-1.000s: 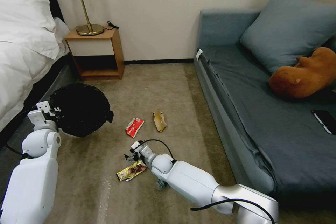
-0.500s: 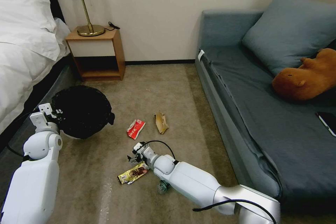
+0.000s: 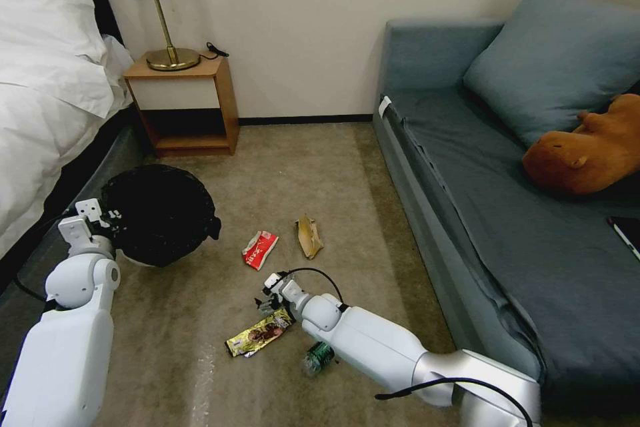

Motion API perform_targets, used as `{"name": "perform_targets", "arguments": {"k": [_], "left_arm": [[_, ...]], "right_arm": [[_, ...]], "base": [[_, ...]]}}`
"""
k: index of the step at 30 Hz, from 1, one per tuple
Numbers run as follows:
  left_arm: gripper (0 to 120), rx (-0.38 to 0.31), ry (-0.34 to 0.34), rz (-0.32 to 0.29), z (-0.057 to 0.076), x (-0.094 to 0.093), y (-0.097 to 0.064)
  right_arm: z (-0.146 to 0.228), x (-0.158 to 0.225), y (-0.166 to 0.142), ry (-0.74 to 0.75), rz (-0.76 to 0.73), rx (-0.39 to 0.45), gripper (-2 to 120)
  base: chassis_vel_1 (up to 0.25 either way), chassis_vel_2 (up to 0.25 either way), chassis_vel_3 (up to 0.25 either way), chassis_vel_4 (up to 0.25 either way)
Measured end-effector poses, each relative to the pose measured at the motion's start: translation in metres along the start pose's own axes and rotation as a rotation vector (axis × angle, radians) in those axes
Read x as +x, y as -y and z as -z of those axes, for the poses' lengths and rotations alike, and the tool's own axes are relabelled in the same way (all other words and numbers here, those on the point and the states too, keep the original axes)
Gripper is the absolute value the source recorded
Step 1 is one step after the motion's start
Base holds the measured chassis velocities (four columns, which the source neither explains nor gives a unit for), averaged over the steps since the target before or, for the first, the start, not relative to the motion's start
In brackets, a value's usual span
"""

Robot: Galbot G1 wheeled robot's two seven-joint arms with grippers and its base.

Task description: Pick up the trash bin, then pick up the garbage on the floor and place it into the trash bin.

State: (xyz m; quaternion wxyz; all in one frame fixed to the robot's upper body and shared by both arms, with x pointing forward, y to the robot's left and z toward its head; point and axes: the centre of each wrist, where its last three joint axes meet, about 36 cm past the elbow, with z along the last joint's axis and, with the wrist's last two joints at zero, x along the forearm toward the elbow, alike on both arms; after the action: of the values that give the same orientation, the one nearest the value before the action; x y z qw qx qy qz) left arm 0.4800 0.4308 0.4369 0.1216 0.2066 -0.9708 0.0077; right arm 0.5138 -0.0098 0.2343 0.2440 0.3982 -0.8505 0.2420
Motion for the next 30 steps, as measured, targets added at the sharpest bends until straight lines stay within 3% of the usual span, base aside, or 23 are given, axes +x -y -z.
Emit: {"name": "perform_targets", "arguments": {"k": [5, 11, 19, 30], "left_arm": [[3, 0.004, -0.004, 0.001, 0.001, 0.007, 0.006], [3, 0.027, -0.03, 0.028, 0.0, 0.017, 0.017], [3, 0.048, -0.063, 0.057, 0.001, 0.023, 0.016], [3, 0.052, -0.051, 0.043, 0.006, 0.029, 0.017]], "right_arm": [[-0.001, 0.001, 0.006, -0.013, 0.021, 0.051, 100], [0.002, 0.0, 0.007, -0.031, 0.079, 0.185, 100], [-0.007, -0.008, 0.0, -0.075, 0.177, 0.349, 100], [-0.016, -0.008, -0.004, -0.102, 0.229, 0.38, 100]], "base": [[0.0, 0.0, 0.0, 0.0], [0.0, 0.0, 0.0, 0.0], [0.0, 0.0, 0.0, 0.0], [0.0, 0.0, 0.0, 0.0]]}}
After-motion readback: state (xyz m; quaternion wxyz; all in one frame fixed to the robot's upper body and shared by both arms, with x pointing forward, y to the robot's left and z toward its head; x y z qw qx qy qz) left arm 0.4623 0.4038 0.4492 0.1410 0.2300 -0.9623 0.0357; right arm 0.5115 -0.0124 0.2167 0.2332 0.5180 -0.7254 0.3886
